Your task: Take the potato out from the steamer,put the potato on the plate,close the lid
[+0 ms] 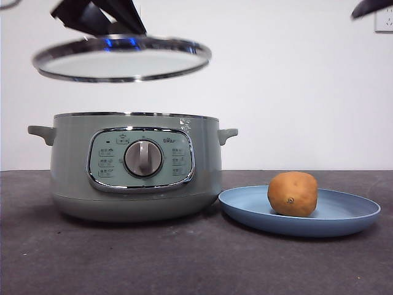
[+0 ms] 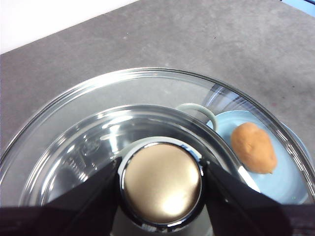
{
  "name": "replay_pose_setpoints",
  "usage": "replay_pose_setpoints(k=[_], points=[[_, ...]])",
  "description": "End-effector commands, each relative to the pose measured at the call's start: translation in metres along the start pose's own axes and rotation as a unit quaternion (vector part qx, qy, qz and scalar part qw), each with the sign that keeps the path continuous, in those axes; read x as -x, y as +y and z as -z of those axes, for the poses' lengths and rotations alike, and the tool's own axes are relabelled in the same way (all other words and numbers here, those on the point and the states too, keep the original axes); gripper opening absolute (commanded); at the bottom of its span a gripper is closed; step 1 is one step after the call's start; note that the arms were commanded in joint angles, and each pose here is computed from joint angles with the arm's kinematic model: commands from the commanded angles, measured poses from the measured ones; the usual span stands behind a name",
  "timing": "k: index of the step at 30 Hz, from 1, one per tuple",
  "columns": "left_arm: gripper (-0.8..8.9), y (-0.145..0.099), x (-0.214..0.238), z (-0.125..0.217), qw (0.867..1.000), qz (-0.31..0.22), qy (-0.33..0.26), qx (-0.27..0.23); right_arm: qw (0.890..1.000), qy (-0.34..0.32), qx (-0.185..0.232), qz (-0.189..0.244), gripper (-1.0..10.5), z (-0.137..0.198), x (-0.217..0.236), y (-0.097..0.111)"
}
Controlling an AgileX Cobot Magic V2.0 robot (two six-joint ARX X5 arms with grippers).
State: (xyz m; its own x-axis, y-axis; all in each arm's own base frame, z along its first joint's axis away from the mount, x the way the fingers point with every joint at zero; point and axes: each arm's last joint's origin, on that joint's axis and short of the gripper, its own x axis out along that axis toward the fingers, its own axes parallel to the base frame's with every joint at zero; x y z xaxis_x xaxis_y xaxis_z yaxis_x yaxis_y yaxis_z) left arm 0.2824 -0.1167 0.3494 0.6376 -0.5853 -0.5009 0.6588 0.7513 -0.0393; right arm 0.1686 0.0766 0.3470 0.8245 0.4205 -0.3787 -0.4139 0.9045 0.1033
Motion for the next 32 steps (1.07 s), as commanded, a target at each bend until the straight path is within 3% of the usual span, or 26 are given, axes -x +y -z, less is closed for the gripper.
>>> replay_pose_setpoints(k=[1,10,32], points=[[-0.09,0.002,-0.007,-0.007,1.0,0.0,-0.023,-0.016,1.0,-0.015,-0.008,0.0,5.7,0.001,0.014,0.001],[-0.09,0.011,-0.041,0.006,1.0,0.0,0.013,-0.006,0.999,-0.053,-0.006,-0.004,5.7,-0.001,0.041,0.002],[-0.09,0.016,-0.07,0.028,0.996,0.009,0.085,0.007,1.0,-0.027,-0.007,-0.002,5.7,0.004,0.04,0.002]])
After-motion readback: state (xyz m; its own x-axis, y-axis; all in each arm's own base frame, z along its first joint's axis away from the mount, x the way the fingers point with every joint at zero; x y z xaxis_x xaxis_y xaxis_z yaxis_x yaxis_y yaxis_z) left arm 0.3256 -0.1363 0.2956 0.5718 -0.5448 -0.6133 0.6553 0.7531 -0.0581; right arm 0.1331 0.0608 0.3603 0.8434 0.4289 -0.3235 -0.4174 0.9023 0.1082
